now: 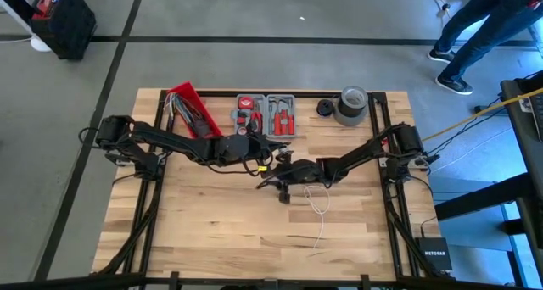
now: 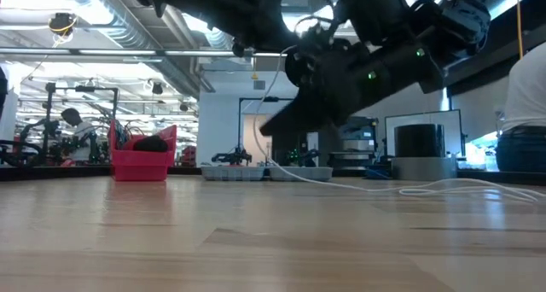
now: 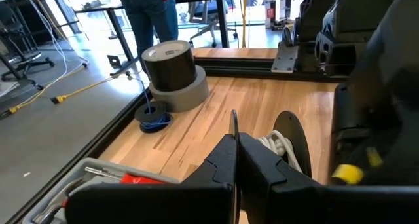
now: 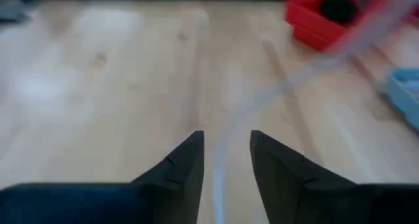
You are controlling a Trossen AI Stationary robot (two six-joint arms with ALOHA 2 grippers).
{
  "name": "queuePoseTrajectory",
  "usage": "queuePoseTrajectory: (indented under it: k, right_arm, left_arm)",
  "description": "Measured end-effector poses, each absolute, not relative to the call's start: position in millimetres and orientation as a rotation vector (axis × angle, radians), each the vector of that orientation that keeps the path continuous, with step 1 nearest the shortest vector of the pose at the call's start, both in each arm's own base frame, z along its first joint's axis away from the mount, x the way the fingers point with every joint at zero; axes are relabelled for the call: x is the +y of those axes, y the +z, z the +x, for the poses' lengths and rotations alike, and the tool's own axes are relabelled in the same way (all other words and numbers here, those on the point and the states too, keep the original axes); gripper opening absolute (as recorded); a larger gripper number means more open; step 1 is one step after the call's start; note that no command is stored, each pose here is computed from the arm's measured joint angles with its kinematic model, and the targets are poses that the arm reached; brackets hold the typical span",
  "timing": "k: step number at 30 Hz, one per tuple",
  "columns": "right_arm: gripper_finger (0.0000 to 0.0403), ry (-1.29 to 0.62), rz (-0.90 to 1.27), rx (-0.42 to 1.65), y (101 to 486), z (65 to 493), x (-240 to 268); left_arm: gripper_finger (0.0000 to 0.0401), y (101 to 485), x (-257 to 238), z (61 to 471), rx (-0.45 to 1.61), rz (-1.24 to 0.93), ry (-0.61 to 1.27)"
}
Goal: Coil cords
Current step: Coil the white wire into the spool
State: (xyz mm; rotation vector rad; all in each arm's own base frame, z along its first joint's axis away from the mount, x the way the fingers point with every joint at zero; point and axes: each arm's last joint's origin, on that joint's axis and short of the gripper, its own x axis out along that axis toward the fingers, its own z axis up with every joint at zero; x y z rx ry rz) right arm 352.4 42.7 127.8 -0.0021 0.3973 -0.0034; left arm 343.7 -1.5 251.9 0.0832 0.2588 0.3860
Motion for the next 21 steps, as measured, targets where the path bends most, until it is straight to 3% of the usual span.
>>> queuePoseTrajectory:
  k: [21]
  right_arm:
    - [0.0126,-0.086,-0.004,0.337,124,370,43]
  left_arm:
    - [0.0,252,-2,344,0.258,0.083,0.384]
